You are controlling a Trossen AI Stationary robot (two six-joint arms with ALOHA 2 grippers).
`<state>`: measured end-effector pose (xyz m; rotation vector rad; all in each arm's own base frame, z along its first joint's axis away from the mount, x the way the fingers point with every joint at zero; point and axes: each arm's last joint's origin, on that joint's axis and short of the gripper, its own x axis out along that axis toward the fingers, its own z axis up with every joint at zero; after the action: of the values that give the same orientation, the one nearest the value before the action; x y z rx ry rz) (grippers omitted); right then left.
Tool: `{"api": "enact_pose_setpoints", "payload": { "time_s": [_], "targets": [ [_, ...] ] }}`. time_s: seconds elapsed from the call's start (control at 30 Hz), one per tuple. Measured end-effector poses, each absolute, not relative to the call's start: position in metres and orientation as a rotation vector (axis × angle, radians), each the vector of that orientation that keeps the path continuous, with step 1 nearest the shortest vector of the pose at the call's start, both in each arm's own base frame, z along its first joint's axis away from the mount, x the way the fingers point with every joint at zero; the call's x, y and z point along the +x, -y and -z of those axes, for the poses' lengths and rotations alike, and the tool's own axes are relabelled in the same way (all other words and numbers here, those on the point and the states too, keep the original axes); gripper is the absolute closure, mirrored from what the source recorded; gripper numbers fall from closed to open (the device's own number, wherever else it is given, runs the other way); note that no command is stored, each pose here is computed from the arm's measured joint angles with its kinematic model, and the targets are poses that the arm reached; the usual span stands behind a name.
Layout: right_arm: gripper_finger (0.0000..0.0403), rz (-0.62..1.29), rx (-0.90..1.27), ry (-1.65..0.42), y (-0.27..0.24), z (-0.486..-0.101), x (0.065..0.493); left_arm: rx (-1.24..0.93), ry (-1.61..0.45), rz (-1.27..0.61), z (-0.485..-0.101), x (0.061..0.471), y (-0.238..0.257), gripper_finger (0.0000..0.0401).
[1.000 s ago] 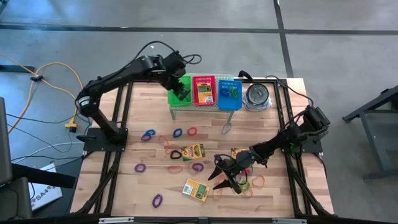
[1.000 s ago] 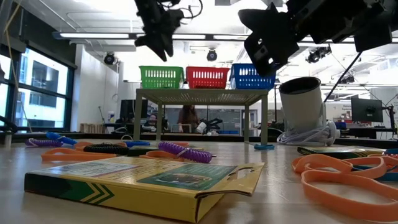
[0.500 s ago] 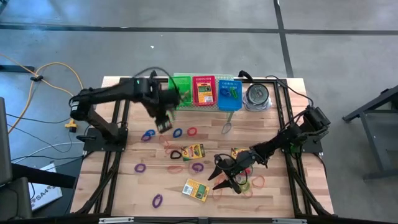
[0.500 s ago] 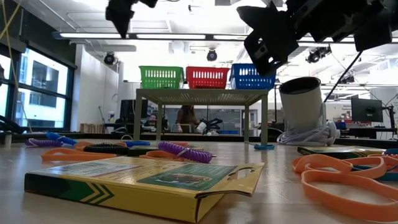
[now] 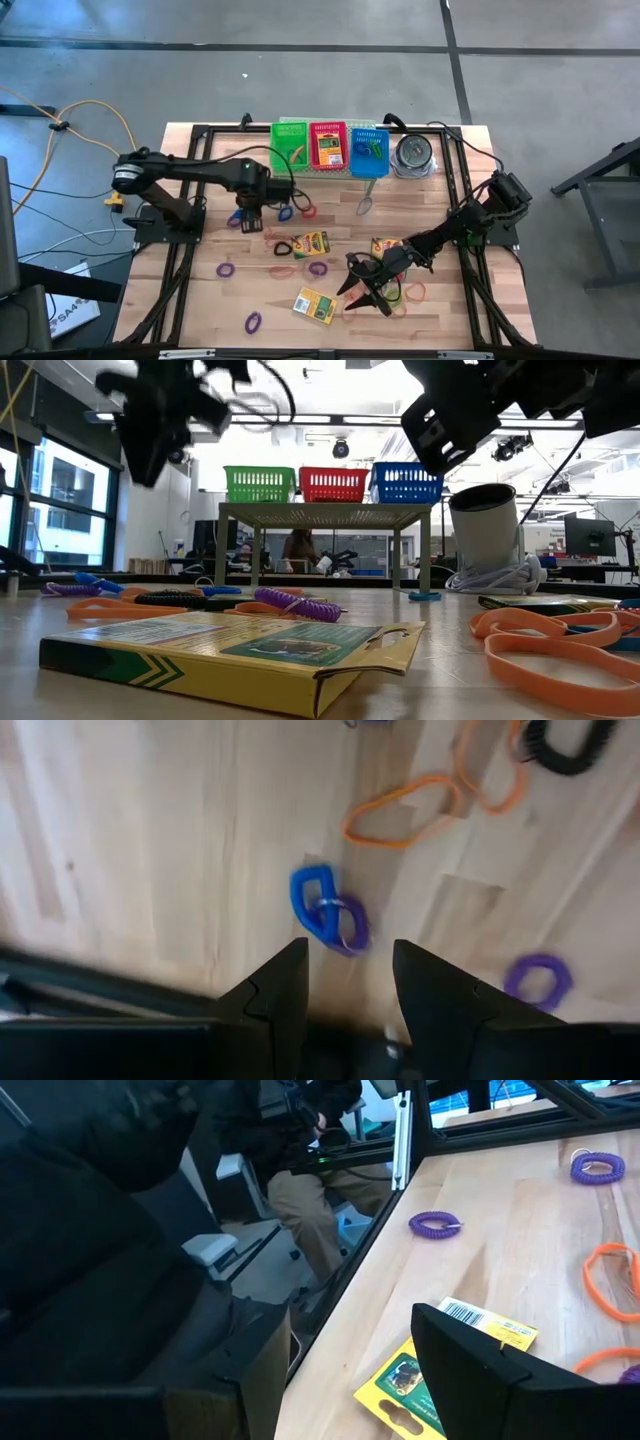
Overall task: Pick & Place Office Desk Supplies
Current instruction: Put the left blue spring keychain into the blue bin on the shelf
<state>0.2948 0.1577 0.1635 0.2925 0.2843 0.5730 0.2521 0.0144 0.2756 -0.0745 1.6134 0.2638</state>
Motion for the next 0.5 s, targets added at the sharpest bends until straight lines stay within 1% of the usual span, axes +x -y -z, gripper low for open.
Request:
{"api": "enact_pose_setpoints", "payload": {
  "time_s": [0.1,0.17,0.37,0.5],
  "targets": [
    [0.0204,-0.568,0.292,-0.283,-0.157,-0.164,0.295,-0.11,-1.596,-0.244,-0.259,0.253,-0.033,0.0261],
    [0.0204,-0.566,0.292,-0.283,-0.156,-0.164,0.295,-0.146,-1.587,-0.271,-0.251,0.247,-0.048,0.0261],
    [0.0204,-0.564,0.289,-0.305,-0.156,-0.161,0.295,-0.338,-1.584,-0.411,-0.236,0.216,-0.085,0.0261],
    [0.0204,-0.564,0.29,-0.308,-0.156,-0.161,0.295,-0.476,-1.542,-0.425,-0.223,0.198,-0.097,0.0261]
  ]
}}
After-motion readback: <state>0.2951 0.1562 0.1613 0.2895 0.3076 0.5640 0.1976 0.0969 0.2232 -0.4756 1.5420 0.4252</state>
